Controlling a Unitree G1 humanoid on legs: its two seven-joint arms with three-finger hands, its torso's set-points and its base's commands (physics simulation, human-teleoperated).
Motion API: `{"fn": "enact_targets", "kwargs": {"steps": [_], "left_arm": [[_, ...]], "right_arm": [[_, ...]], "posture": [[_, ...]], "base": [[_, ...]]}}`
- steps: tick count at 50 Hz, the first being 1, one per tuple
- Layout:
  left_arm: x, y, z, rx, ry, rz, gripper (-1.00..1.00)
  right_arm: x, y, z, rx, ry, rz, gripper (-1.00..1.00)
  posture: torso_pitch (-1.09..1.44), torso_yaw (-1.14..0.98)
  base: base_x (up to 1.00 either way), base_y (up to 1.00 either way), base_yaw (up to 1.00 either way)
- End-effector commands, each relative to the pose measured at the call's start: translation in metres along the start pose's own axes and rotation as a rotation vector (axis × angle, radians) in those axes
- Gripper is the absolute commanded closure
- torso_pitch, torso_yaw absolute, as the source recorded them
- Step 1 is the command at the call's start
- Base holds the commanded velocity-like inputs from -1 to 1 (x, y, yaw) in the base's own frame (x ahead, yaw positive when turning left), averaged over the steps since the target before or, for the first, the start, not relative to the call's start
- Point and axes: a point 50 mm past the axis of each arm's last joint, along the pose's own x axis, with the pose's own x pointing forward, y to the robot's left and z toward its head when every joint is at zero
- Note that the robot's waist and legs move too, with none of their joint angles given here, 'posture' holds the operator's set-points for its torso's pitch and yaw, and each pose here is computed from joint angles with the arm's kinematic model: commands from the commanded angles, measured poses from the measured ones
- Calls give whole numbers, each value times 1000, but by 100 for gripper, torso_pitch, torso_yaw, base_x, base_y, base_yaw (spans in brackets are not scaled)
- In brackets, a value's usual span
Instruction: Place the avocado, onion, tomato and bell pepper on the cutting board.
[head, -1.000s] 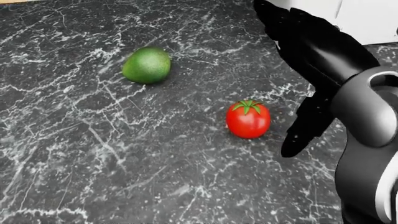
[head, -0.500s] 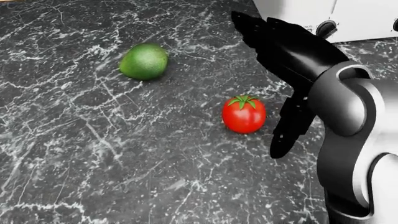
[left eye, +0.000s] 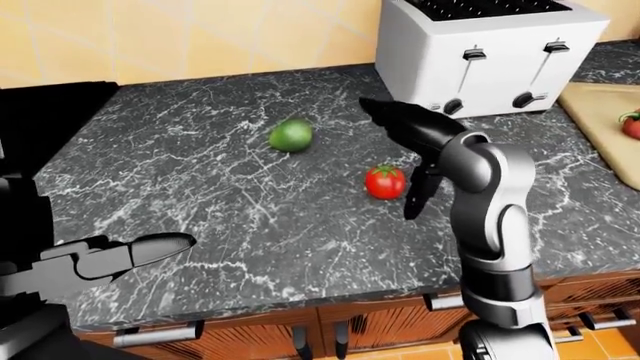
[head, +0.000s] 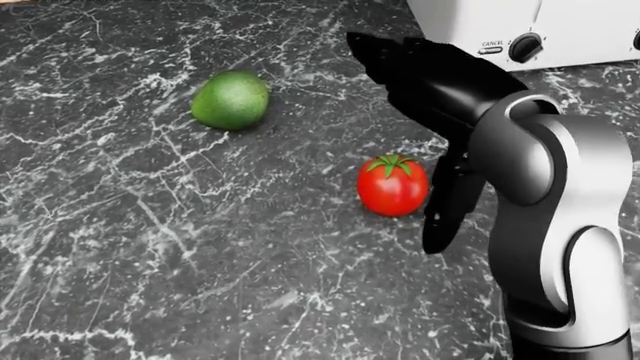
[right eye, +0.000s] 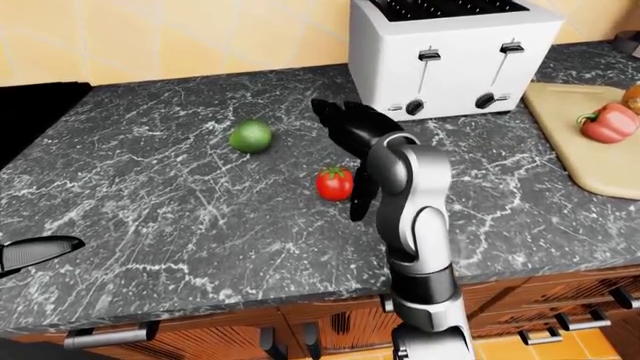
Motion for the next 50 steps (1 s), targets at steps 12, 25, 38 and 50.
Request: {"fn": "enact_targets", "kwargs": {"steps": [12,25,38,50], "left_arm": [[2,-1,9,6,-59,-5,-100],[2,-1,8,6,-60,-7,-100],[1,-1,8,10,-60,-9,-100],[2,0,10,21,-68,-11,-100]], "right_arm": [[3,13,-3,-17,-3,41,100],[2,14,-2,-23,-21,32,100],[-27,-65,20,80,-137,-373,100],[-42,-81,23,48,-134,-420,100]], "posture": [[0,0],[0,0],[0,0],[0,0]], "base": [[0,0,0],[0,0,0],[0,0,0],[0,0,0]]}}
